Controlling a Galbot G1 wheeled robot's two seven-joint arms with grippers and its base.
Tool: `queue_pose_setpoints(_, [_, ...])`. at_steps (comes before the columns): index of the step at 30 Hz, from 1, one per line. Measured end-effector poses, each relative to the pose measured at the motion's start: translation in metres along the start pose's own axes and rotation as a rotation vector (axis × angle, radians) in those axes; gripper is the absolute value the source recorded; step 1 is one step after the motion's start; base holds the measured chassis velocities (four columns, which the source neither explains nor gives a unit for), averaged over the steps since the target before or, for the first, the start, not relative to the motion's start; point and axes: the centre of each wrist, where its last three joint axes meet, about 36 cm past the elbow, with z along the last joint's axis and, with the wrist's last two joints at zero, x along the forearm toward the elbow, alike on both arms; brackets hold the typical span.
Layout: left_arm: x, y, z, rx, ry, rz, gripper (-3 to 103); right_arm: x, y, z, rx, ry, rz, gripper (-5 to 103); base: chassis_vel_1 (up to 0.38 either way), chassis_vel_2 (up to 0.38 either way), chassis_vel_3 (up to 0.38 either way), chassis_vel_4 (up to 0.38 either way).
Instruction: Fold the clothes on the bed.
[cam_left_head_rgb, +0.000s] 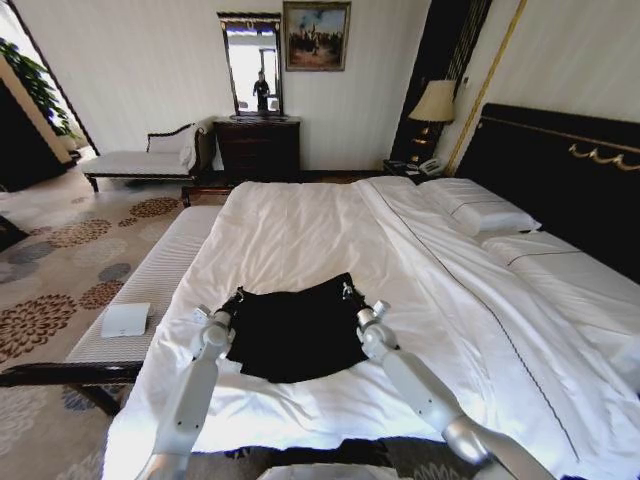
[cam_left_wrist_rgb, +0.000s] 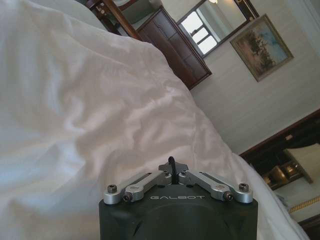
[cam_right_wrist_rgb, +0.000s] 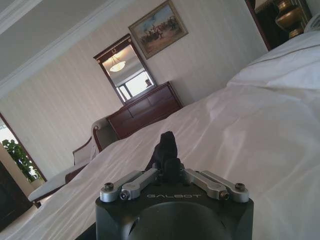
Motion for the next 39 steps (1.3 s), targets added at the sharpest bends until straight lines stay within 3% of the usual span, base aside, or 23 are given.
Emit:
queue_pose_setpoints(4, [-0.001,-0.003,0.003,0.044,-0.016,0.001,1,-0.006,-0.02,-0.006,0.022,-0.002,0.039,3,0.0,0.0,0.0,0.0])
queue_pose_setpoints(10, [0.002,-0.006,0.0,0.065,-0.018,0.026,1,-0.003,-0.032,-0.001,0.033,0.011,0.053,2,0.0,0.0,0.0,0.0])
queue_pose_setpoints(11, [0.006,-0.006,-0.001,0.068,-0.016,0.037,1,-0.002,-0.033,0.0,0.034,0.011,0.048,7,0.0,0.0,0.0,0.0])
queue_pose_setpoints(12, [0.013,-0.008,-0.005,0.078,-0.013,0.058,1,0.002,-0.035,0.0,0.034,0.009,0.038,15,0.0,0.0,0.0,0.0])
queue_pose_setpoints(13, [0.021,-0.009,-0.008,0.085,-0.009,0.077,1,0.005,-0.037,-0.002,0.034,0.005,0.024,15,0.0,0.0,0.0,0.0])
queue_pose_setpoints(15, [0.032,-0.01,-0.01,0.084,0.0,0.098,1,0.011,-0.04,-0.004,0.037,0.0,0.003,13,0.0,0.0,0.0,0.0])
queue_pose_setpoints(17, [0.053,-0.009,-0.012,0.07,0.014,0.125,1,0.027,-0.049,-0.004,0.046,0.003,-0.022,3,0.0,0.0,0.0,0.0])
queue_pose_setpoints(22, [0.095,-0.007,-0.009,0.049,0.037,0.149,1,0.078,-0.069,-0.003,0.078,0.036,-0.061,2,0.0,0.0,0.0,0.0])
queue_pose_setpoints(32, [0.154,0.019,0.028,0.007,0.105,0.069,1,0.139,-0.074,0.004,0.099,0.038,-0.083,2,0.0,0.0,0.0,0.0])
queue_pose_setpoints(39, [0.187,0.023,0.052,-0.035,0.138,0.003,1,0.178,-0.084,0.013,0.144,0.089,-0.047,2,0.0,0.0,0.0,0.0])
